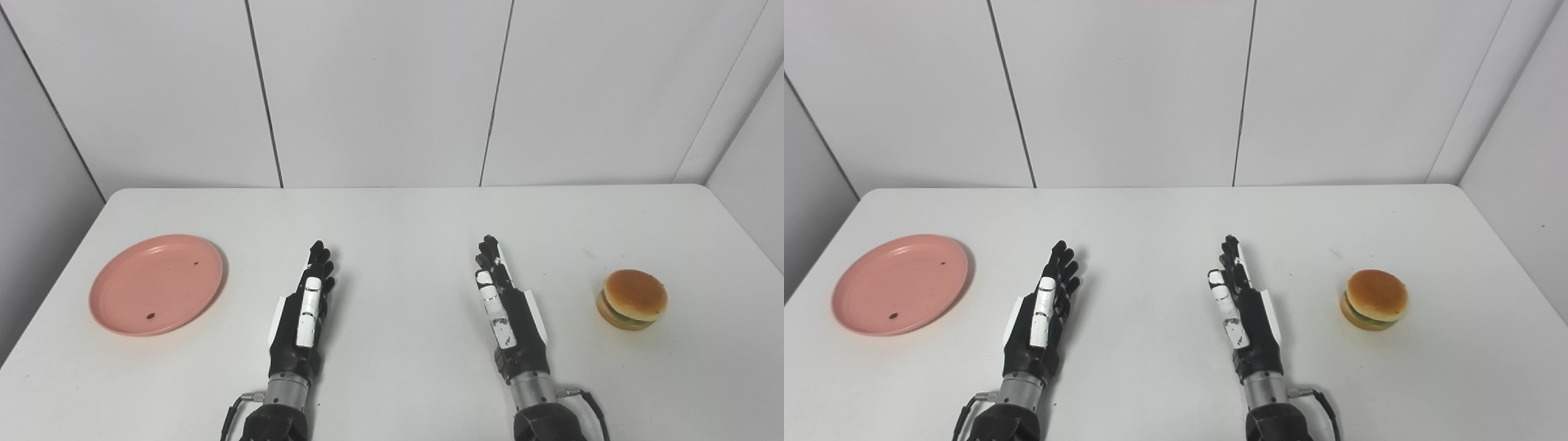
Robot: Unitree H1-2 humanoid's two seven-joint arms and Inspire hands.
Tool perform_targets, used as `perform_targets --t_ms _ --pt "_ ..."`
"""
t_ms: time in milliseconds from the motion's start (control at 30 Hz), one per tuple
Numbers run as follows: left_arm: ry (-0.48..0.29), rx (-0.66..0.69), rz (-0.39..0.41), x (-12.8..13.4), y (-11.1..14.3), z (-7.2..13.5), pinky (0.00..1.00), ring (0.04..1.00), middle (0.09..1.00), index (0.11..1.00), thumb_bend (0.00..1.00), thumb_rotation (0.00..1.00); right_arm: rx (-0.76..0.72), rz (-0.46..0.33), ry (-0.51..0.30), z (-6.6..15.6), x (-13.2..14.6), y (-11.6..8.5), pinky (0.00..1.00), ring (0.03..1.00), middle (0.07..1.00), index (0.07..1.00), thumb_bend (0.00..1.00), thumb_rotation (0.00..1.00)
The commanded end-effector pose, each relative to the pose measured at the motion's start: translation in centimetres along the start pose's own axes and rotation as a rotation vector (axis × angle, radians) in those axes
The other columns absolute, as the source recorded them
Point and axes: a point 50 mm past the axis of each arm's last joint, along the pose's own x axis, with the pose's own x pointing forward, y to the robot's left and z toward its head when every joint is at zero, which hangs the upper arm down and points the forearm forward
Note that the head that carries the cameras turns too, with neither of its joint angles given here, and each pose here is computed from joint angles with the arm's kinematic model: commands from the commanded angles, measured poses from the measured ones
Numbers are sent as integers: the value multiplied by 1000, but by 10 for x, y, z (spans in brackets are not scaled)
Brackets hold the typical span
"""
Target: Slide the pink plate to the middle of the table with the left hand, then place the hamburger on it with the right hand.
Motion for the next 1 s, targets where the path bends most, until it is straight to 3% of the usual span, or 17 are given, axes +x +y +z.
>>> perform_targets --t_ms 0,967 --pt "133 20 38 -33 21 -38 1000 1000 1000 1000 541 1000 -11 -9 51 -10 -7 -3 1000 1000 1000 1000 549 921" --pt "141 6 28 -34 21 -36 1000 1000 1000 1000 537 1000 -13 -17 52 -9 -6 -3 1000 1000 1000 1000 562 908"
